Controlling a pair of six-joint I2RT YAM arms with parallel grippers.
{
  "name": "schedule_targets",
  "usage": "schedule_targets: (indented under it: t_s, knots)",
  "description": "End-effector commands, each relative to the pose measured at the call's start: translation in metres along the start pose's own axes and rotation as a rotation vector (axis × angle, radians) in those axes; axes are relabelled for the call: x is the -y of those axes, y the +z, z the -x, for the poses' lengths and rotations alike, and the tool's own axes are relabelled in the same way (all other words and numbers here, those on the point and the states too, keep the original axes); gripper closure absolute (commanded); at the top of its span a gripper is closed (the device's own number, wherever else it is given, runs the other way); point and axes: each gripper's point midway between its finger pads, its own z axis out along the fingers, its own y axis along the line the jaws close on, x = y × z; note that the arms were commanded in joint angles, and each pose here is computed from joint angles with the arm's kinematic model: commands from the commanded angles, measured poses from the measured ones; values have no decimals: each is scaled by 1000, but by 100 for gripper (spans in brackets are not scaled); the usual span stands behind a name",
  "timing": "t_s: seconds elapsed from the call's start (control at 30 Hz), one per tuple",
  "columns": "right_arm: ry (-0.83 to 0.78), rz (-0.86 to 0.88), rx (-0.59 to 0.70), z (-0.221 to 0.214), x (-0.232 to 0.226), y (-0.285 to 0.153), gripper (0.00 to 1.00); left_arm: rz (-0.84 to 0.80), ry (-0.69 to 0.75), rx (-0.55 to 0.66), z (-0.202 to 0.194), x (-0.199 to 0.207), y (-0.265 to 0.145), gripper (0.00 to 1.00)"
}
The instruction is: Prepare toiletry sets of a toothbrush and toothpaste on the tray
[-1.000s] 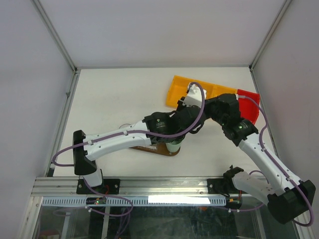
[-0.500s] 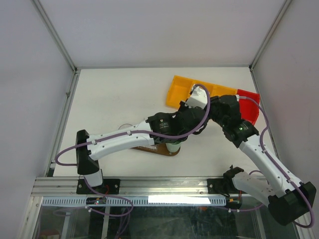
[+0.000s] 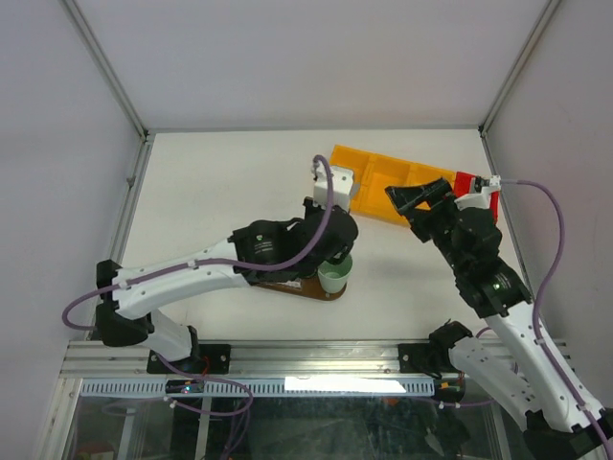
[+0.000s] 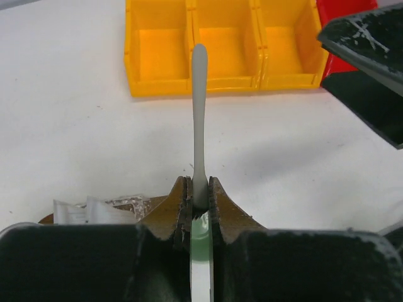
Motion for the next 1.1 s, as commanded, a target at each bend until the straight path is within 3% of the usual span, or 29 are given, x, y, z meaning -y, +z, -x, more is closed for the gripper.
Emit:
schedule_targets:
  t_s: [0.0,0.07,0.17,0.27,0.37,0.57,0.83,1.07]
  knots:
    - [-448,118,116,35,-32,-26,3,-72,-192,17,22,-15,-42,100]
    - [-636,210,4,17,-41,-31,3,-92,-214,-3,22,-23,-54,100]
    - [-818,373,-298,-40,-35,-35,3,-137,-241,-32,24,-31,-74,100]
    - [-857,523,-515,-79,-29,-52,1,-219,-260,-62,26,-34,-95,100]
    - [-893,610,-616,-94,-25,-68,1,-268,-283,-105,23,-44,-117,100]
    - [-881,592,-646,-99,-17,-63,2,-275,-355,-162,15,-76,-151,100]
    - [-888,441,-521,-82,-3,-35,2,-270,-292,-323,-12,-93,-177,100]
    - [-898,381,-448,-70,1,-26,1,-348,-328,-378,-23,-94,-196,100]
